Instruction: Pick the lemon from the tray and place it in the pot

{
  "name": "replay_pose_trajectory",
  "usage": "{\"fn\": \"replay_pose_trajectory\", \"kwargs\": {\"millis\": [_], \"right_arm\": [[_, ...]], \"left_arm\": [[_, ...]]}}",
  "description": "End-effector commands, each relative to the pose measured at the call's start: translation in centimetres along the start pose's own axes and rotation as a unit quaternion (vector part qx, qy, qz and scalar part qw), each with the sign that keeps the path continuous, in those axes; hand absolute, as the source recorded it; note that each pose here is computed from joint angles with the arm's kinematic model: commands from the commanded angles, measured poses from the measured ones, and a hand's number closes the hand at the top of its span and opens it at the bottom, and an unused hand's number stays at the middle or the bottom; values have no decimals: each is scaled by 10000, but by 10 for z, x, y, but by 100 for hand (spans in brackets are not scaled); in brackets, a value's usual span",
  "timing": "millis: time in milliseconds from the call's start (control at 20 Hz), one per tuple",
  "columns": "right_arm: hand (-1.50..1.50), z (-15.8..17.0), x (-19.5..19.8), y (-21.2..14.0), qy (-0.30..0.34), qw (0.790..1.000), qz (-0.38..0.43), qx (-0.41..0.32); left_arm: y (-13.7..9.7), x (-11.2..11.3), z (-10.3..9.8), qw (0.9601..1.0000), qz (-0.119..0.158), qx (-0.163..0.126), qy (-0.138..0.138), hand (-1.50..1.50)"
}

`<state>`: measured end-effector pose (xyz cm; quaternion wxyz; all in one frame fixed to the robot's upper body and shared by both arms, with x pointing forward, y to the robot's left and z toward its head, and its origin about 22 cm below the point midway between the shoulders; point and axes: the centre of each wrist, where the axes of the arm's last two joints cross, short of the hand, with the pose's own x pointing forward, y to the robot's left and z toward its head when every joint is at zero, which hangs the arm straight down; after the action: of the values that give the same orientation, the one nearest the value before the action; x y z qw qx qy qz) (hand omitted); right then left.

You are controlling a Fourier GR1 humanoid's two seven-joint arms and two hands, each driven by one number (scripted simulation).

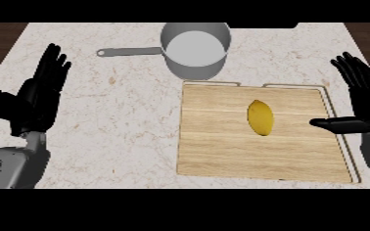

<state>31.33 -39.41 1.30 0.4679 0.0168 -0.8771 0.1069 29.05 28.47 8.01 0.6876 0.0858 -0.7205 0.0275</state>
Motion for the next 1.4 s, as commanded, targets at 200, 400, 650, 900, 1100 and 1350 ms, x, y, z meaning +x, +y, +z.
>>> {"fn": "replay_pose_trajectory", "kwargs": {"millis": [200,400,650,900,1100,1350], "right_arm": [[-150,-45,48,-7,607,9654,1050,2310],[-150,-48,56,24,865,9436,1396,2876],[-150,-52,65,55,1268,9250,1512,3246],[-150,-37,75,64,1281,9262,1403,3258],[-150,-42,60,107,1389,9222,1551,3260],[-150,-41,66,111,1662,9141,1961,3138]], "left_arm": [[-3,5,6,10000,5,20,73,0],[7,2,7,9999,-9,31,161,0],[-18,-7,13,10000,9,49,76,0],[-8,3,14,10000,-9,-2,-6,0],[0,1,-3,9999,-9,93,42,0],[-1,18,-1,10000,46,46,-19,0]]}}
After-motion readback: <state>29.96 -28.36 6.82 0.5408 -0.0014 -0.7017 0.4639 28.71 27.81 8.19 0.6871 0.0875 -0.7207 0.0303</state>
